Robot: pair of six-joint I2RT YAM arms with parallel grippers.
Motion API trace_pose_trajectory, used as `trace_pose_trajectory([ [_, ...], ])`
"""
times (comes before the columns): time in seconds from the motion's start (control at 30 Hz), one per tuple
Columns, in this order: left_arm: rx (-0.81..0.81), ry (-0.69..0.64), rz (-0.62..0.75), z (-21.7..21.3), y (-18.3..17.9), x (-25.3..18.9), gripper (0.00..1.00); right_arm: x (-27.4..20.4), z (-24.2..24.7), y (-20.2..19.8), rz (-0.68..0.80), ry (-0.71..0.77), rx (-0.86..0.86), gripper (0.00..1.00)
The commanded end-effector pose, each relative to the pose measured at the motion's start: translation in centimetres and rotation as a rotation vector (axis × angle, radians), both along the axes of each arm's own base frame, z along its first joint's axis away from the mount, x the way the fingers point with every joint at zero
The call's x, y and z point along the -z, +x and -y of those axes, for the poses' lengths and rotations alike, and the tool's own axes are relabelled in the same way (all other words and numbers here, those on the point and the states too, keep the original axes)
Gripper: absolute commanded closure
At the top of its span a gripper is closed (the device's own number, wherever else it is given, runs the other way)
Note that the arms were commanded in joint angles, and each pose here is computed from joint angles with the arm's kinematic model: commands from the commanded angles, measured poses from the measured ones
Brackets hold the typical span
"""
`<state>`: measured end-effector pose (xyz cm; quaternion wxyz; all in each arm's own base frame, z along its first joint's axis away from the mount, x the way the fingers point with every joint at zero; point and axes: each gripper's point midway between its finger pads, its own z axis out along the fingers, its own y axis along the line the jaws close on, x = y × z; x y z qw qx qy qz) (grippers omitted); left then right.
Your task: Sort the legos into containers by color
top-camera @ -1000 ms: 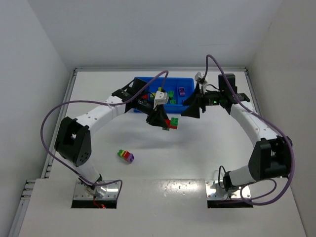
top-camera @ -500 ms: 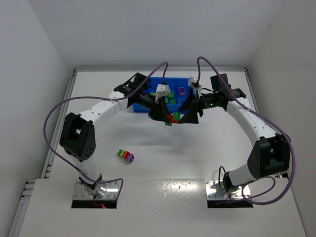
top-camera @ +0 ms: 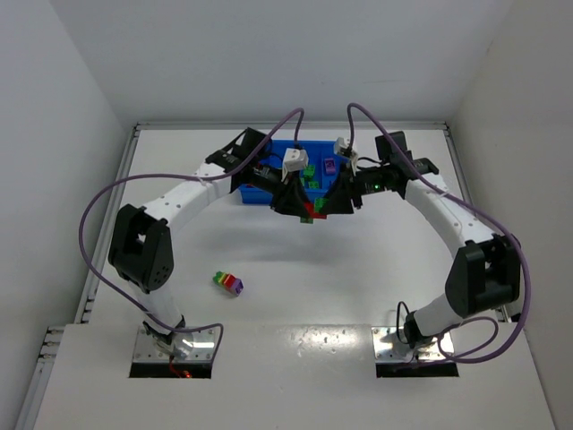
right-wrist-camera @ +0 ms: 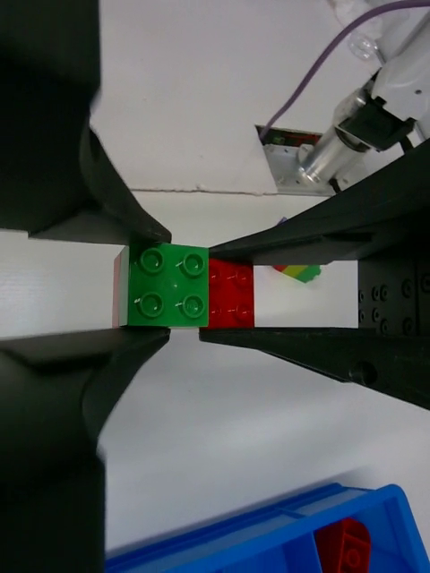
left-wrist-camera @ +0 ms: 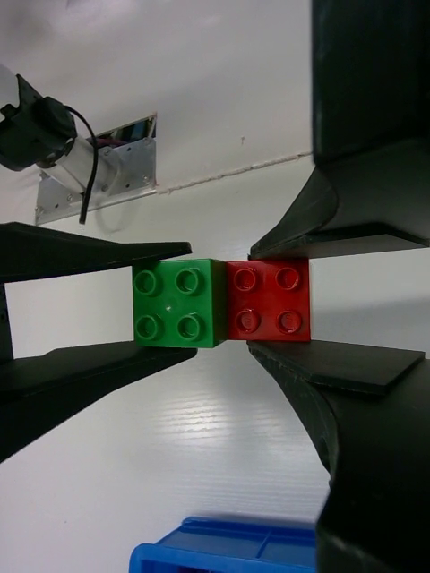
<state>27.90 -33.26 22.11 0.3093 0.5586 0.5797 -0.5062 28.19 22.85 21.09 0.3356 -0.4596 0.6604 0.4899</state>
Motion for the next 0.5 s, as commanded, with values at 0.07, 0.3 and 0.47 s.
trace_pose_trajectory([
  [0.07, 0.023, -0.033, 0.014, 0.3, 0.0, -0.9, 0.82, -2.8, -0.9, 1.9, 0.097, 0.061, 0.001, 0.83],
  [0.3, 0.018, 0.010, -0.011, -0.4, -1.4, 1.3, 0.82, -6.0, -1.3, 4.8, 0.127, 0.150, 0.070, 0.99],
  [0.47, 0.010, 0.036, -0.014, -1.5, -3.0, 2.4, 0.82, -6.8, -1.0, 8.5, 0.103, 0.201, 0.242, 0.99],
])
